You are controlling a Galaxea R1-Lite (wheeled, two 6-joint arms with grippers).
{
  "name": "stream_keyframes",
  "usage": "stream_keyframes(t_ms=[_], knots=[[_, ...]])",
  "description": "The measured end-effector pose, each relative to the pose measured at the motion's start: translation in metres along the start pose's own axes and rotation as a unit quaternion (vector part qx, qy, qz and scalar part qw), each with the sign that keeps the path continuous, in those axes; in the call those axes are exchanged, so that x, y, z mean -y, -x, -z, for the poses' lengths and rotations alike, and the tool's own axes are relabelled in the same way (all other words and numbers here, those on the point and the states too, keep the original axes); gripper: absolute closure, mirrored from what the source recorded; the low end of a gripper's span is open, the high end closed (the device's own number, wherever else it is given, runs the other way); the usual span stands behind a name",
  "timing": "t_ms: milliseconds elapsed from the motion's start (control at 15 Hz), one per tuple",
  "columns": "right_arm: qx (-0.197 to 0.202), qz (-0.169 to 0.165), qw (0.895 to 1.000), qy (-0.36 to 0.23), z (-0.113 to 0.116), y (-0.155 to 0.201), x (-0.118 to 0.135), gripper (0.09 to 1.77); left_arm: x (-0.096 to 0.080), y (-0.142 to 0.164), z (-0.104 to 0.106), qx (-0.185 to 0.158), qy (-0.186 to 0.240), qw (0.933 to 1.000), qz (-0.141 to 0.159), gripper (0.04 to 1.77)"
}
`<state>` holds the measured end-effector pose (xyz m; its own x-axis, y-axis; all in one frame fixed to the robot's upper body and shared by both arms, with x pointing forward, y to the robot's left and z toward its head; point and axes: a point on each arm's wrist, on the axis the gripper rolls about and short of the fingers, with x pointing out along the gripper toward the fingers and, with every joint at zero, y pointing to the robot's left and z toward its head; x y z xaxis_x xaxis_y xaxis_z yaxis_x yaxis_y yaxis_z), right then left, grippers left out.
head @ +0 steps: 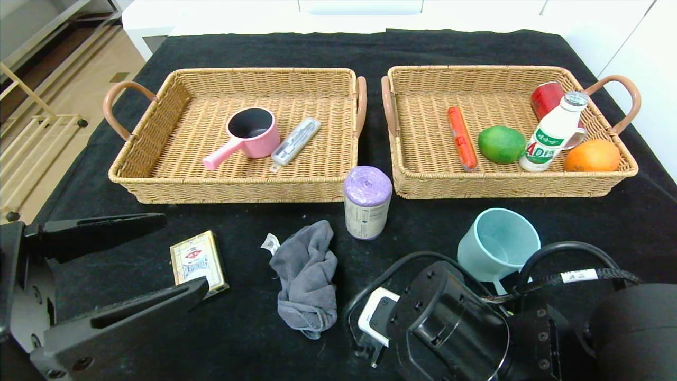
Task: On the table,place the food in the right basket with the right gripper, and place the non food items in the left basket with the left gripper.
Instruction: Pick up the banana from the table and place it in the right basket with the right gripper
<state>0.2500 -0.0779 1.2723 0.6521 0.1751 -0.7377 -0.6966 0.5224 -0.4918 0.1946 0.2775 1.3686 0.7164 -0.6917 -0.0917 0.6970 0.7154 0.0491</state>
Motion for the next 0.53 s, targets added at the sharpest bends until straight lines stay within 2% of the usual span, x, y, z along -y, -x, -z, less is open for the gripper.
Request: stream_keyframes(t_ms=[333,533], knots=[[0.001,0.0,1.0,0.0,0.0001,-0.001,-0.0011,1.24,0.0,0.0,0.0,0.0,-0.001,1.0,0.0,0.09],[0.0,-0.001,1.0,0.001,0.0005,-0.0011,-0.0014,1.24,0.0001,0.0,0.0002,0.0,-0.001,1.0,0.0,0.09]])
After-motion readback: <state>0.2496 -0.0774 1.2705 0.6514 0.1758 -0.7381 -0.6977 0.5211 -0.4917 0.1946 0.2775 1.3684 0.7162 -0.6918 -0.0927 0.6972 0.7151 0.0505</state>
